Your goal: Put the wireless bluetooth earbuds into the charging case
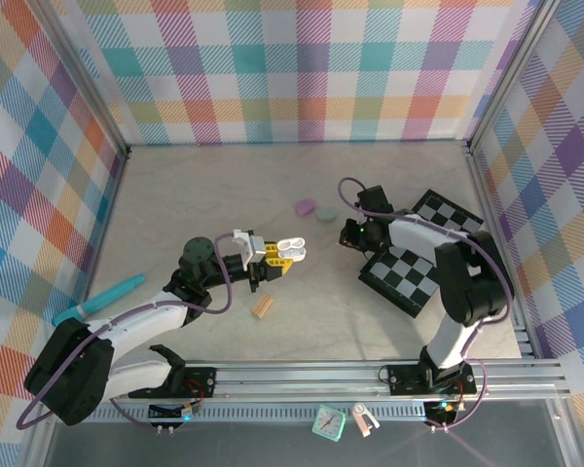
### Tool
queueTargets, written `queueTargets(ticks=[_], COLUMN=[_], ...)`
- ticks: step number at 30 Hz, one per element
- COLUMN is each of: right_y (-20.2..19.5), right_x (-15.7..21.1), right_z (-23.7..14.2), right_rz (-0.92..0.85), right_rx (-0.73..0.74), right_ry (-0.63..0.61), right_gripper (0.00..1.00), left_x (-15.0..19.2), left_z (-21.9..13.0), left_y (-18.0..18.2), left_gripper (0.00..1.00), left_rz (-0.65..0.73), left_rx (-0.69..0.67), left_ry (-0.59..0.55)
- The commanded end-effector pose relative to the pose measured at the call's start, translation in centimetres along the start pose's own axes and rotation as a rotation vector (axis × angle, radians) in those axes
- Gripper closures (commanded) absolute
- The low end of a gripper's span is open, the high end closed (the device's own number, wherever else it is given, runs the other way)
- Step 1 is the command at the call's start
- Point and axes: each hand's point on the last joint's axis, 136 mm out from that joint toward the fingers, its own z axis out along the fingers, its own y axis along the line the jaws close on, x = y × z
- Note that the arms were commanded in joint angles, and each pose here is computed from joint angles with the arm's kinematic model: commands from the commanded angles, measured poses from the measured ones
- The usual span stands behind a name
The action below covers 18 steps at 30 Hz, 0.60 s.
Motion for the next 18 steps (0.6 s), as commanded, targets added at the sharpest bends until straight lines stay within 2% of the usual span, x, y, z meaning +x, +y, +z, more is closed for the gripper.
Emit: queueTargets(ticks=[1, 6, 11, 18], right_y=[1.0, 3.4, 6.5, 11.1], right_x=[-1.0, -1.7, -1.9, -1.0], right_z=[-2.7, -6.2, -10.4, -14.6], right_rz=[-0.190, -0.402, -0.565, -0.766], right_rx=[0.050, 0.067, 0.021, -0.033], right_ry=[-0.110, -0.249, -0.378, -0.487], right_gripper=[0.82, 0.82, 0.81, 0.82], left_x=[-0.2, 0.1, 0.8, 0.9], left_z=[-0.2, 0.0, 0.5, 1.3], left_y=[0.6, 1.5, 2.4, 3.2], left_gripper=[1.00, 1.00, 1.00, 1.00], left_rz=[0.032, 0.014, -0.017, -0.061], left_rx=[-0.020, -0.048, -0.068, -0.071], left_ry=[-0.020, -0.010, 0.016, 0.025])
